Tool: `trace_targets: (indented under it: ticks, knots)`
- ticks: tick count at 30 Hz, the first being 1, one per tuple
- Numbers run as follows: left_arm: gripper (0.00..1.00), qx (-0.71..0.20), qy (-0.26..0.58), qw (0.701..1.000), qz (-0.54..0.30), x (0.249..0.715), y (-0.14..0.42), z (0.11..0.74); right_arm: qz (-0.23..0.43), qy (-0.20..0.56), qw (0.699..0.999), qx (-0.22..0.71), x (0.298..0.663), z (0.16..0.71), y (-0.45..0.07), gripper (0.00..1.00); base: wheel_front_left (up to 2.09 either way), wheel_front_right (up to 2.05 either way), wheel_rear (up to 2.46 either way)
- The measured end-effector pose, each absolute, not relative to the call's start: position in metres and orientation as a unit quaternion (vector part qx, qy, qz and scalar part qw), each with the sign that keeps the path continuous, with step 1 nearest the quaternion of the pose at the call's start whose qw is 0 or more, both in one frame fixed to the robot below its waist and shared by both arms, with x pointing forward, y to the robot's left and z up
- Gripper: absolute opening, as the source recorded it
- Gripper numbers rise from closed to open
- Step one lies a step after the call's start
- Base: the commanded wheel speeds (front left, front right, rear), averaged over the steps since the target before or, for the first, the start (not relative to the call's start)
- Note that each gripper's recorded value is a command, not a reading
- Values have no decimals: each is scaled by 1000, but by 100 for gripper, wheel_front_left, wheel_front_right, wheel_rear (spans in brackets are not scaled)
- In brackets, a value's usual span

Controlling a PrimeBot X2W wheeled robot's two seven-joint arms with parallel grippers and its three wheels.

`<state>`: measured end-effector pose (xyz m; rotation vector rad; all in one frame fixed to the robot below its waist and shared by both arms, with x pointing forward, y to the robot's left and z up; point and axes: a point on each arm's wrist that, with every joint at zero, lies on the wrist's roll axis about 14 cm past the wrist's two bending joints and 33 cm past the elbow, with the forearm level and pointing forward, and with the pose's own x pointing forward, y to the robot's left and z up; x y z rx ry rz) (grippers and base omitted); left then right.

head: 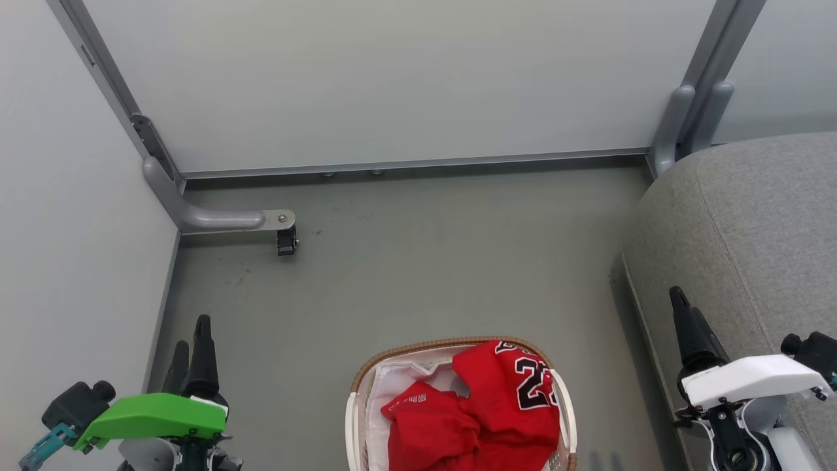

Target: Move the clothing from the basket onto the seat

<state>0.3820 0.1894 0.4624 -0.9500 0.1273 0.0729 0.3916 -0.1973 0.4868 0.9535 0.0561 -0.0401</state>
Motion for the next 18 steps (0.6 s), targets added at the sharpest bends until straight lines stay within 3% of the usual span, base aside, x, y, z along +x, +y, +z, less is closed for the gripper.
trace_targets:
  ticks: [18]
  knots:
    - [100, -331, 70, 941, 18, 380, 182, 457, -4, 33, 943, 330, 390, 482, -193, 100, 0, 0, 0]
